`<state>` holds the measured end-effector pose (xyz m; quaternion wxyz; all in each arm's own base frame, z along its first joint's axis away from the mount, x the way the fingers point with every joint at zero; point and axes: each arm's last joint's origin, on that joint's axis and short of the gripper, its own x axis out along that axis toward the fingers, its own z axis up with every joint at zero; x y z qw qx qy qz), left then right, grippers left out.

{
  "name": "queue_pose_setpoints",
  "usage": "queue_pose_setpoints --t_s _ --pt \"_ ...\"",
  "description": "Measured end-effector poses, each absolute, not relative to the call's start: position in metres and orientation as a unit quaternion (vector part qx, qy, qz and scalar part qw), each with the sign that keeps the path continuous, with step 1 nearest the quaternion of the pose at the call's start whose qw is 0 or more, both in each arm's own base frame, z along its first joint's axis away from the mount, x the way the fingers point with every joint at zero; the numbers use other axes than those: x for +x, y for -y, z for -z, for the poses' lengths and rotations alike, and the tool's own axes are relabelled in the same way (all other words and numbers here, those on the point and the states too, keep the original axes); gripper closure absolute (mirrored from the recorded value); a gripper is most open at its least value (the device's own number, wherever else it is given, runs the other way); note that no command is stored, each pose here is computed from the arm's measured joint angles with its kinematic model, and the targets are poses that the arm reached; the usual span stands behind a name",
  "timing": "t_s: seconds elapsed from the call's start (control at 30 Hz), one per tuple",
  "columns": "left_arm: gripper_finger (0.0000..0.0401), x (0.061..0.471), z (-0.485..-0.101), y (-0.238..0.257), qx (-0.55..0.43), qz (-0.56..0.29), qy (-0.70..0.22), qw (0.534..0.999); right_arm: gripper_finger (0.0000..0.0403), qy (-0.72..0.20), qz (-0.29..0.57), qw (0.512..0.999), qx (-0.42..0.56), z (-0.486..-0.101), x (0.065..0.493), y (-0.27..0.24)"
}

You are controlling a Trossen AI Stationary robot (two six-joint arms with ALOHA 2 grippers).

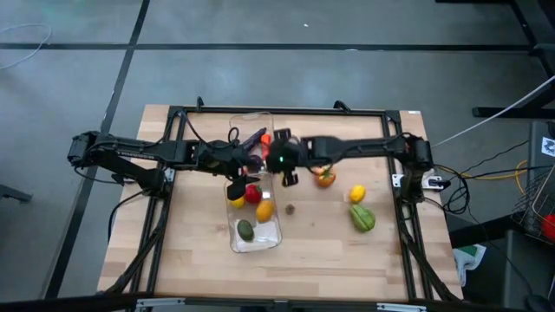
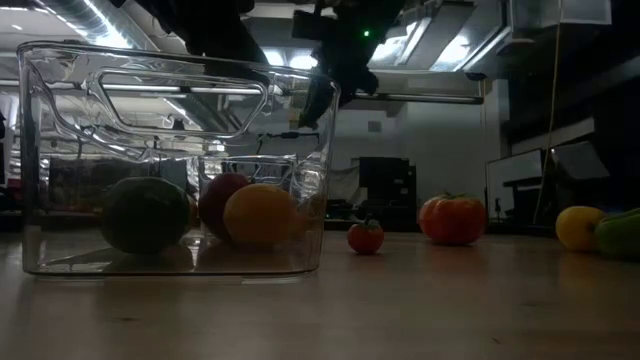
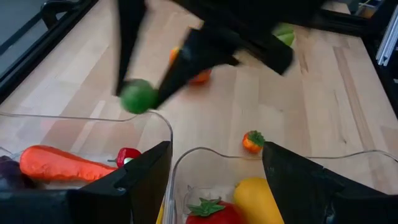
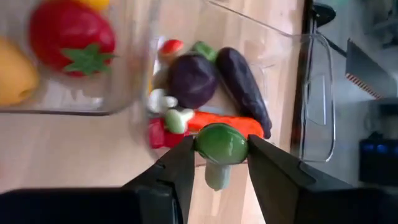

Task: Sort produce into baskets
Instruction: Put the green mushroom into the top transparent bin, then put the green chayote into the top transparent bin

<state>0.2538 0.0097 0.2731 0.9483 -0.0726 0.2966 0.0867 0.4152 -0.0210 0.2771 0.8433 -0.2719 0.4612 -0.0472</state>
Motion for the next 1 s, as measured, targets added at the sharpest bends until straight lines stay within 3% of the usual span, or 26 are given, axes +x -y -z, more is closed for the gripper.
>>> queue_pose_setpoints --t_s 0.3,0.67,1.0 --pt "0.0151 0.254 -0.273 -0.01 -0.072 -0.087 -0.297 0.948 0.0261 -0.41 0.027 0.887 -0.21 -0.283 0.419 0.066" --pt "0.0151 0.254 -0.273 -0.01 -0.072 -0.087 -0.297 0.948 0.0258 -0.392 0.039 0.902 -0.175 -0.281 0.422 0.081" --pt "0.0151 0.254 -0.273 -0.01 -0.072 -0.087 -0.298 0.948 0.0194 -0.405 0.046 0.896 -0.176 -0.269 0.428 0.082"
